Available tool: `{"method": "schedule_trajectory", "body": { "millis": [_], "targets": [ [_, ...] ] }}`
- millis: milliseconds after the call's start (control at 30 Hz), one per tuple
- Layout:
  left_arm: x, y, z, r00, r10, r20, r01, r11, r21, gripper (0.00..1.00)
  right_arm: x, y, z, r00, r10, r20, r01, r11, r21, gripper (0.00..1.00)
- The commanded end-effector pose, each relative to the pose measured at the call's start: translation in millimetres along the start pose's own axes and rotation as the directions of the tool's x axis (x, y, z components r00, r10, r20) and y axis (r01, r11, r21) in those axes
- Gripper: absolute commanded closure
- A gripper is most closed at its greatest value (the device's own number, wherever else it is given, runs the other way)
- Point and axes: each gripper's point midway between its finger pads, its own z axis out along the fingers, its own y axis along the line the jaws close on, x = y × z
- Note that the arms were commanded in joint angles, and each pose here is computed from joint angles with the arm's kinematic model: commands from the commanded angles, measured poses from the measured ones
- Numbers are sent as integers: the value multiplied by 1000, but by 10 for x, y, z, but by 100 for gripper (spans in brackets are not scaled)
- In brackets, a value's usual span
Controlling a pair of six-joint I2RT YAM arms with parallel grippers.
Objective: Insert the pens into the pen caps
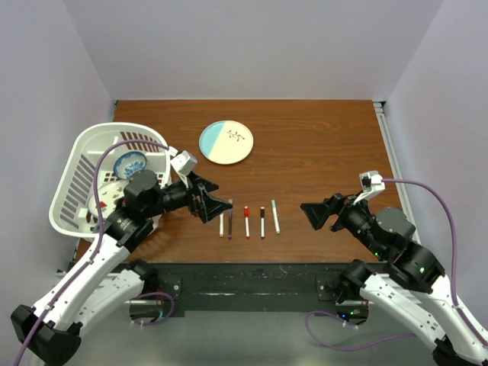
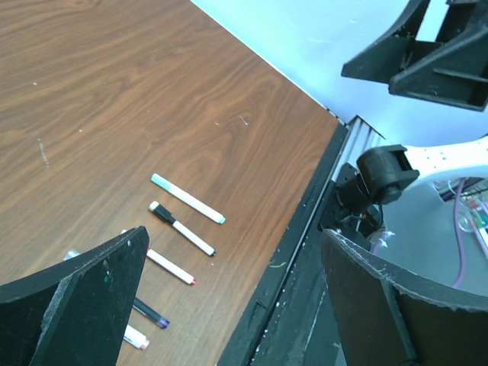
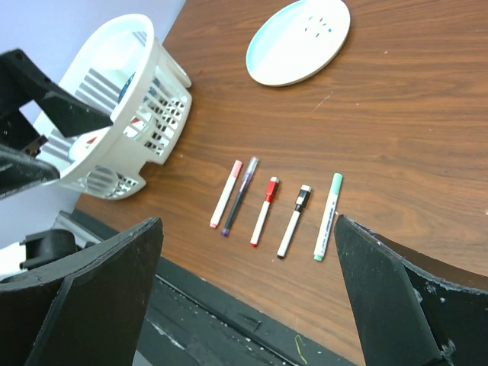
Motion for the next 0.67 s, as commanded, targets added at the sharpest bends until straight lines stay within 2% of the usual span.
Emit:
{"method": "schedule_trajectory", "body": {
  "millis": [0, 633],
  "targets": [
    [-70, -92, -3, 999, 43, 23, -45, 997, 59, 0, -117, -24, -21, 999, 31, 45, -32, 999, 30, 1],
    [-159, -120, -54, 996, 61, 65, -64, 997, 46, 0, -28, -14, 51, 1000, 3, -6, -3, 1000, 29, 1]
  ]
}}
